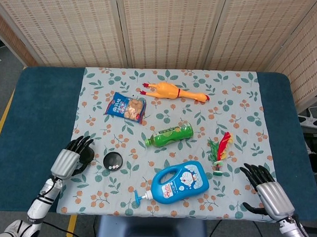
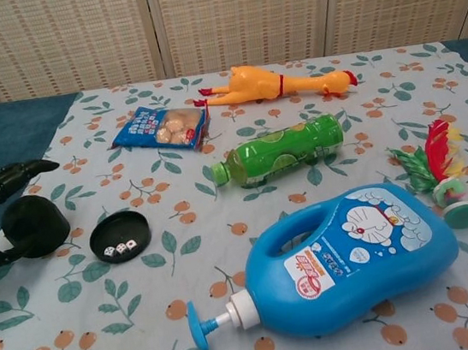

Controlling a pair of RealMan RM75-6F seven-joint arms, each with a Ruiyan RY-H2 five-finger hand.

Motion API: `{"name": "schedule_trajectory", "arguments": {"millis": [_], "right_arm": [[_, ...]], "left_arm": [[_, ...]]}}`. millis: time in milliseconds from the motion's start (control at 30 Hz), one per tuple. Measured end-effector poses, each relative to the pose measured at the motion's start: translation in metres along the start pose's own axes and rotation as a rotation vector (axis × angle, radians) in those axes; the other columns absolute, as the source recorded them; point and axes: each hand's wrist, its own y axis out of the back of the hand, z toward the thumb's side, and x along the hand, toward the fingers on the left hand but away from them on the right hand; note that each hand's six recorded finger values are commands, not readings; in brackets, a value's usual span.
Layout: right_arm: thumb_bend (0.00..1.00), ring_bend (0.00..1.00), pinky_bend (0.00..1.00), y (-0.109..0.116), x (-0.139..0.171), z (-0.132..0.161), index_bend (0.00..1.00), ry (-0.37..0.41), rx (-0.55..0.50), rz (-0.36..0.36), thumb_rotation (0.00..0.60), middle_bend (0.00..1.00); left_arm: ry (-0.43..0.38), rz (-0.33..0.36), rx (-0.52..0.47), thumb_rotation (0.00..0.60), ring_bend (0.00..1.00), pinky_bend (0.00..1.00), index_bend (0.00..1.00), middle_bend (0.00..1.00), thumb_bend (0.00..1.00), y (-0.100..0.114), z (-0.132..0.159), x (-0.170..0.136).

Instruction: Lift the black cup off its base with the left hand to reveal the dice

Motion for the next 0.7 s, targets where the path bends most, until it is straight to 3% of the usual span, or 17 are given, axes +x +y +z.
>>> {"name": "schedule_trajectory", "arguments": {"millis": [167, 367, 500, 600, 700], "right_arm": [[0.11, 0.00, 0.00, 0.001, 0.001, 0.000, 0.00, 0.000, 0.001, -0.003, 0.550, 0.00], [0.11, 0.00, 0.00, 0.007, 0.003, -0.007, 0.00, -0.032, 0.013, -0.034, 0.550, 0.00], [0.11, 0.00, 0.00, 0.012, 0.003, -0.016, 0.00, -0.093, 0.056, -0.072, 0.548, 0.00], [0.11, 0.00, 0.00, 0.017, 0.002, -0.021, 0.00, -0.145, 0.075, -0.116, 0.546, 0.00], [0.11, 0.00, 0.00, 0.017, 0.002, -0.022, 0.00, -0.163, 0.065, -0.130, 0.544, 0.00]], "left_arm": [[-0.027, 0.020, -0.038, 0.600, 0.00, 0.11, 0.00, 0.00, 0.41, 0.012, 0.007, -0.008], [-0.031, 0.179, -0.044, 0.600, 0.00, 0.10, 0.00, 0.00, 0.42, 0.058, 0.004, -0.045], [0.125, 0.255, 0.037, 0.600, 0.00, 0.06, 0.00, 0.00, 0.42, 0.087, -0.019, -0.109], [0.253, 0.236, 0.143, 0.600, 0.00, 0.06, 0.00, 0.00, 0.42, 0.098, -0.028, -0.137], [0.328, 0.201, 0.206, 0.600, 0.00, 0.06, 0.00, 0.00, 0.42, 0.106, -0.026, -0.149]]}}
